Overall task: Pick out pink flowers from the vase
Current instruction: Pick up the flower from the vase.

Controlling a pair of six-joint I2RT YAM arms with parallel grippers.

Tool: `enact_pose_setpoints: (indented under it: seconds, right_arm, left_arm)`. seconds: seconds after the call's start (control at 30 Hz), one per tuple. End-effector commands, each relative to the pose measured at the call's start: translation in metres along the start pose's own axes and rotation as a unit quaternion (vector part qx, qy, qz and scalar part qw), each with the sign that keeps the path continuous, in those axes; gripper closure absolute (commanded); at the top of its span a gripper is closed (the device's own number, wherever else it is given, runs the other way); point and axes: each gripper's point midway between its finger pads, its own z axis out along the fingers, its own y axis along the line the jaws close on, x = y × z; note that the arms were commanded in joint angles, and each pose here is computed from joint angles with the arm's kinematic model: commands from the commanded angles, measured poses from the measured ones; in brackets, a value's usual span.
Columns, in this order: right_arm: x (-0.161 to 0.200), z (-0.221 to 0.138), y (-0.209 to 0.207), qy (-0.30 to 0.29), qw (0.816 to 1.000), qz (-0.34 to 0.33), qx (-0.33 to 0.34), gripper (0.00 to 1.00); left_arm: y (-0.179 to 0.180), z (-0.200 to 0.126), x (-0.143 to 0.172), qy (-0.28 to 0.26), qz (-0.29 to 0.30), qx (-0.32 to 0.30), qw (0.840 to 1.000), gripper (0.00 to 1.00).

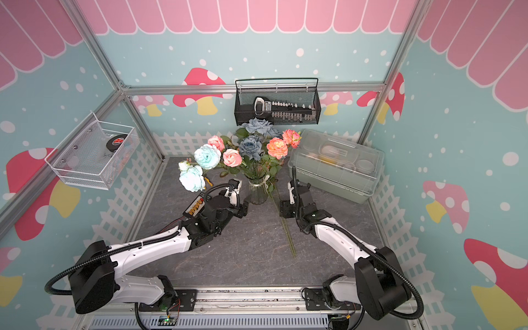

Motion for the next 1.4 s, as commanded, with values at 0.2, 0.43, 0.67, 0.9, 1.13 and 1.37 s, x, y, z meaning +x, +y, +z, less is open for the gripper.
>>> enact_pose_setpoints:
  seconds: [0.2, 0.43, 0.67, 0.9, 1.13, 1.37]
  right_arm:
    - [0.004, 0.004, 0.003, 0.004, 1.0, -0.004, -0.007, 0.26]
    - [0.005, 0.007, 0.004, 0.008, 1.0, -0.003, -0.01, 0.26]
    - [0.006, 0.008, 0.004, 0.009, 1.0, -0.004, -0.009, 0.26]
    - [0.006, 0.007, 0.003, 0.009, 1.0, -0.007, -0.008, 0.26]
    - [0.006, 0.006, 0.002, 0.007, 1.0, -0.008, -0.005, 0.26]
    - [0.003, 0.002, 0.003, 0.002, 1.0, -0.008, -0.005, 0.26]
  left_arm:
    - [-0.003, -0.017, -0.027, -0.096, -0.008, 0.021, 0.995, 0.19]
    - [-0.001, -0.023, -0.044, -0.174, 0.013, 0.012, 0.985, 0.26]
    - [-0.019, -0.015, -0.062, -0.19, 0.04, 0.043, 0.98, 0.46]
    - [-0.02, -0.004, -0.074, -0.208, 0.057, 0.03, 0.976, 0.34]
    - [-0.017, 0.014, -0.088, -0.218, 0.056, 0.02, 0.974, 0.34]
    - [0.002, 0.035, -0.094, -0.215, 0.024, -0.002, 0.976, 0.35]
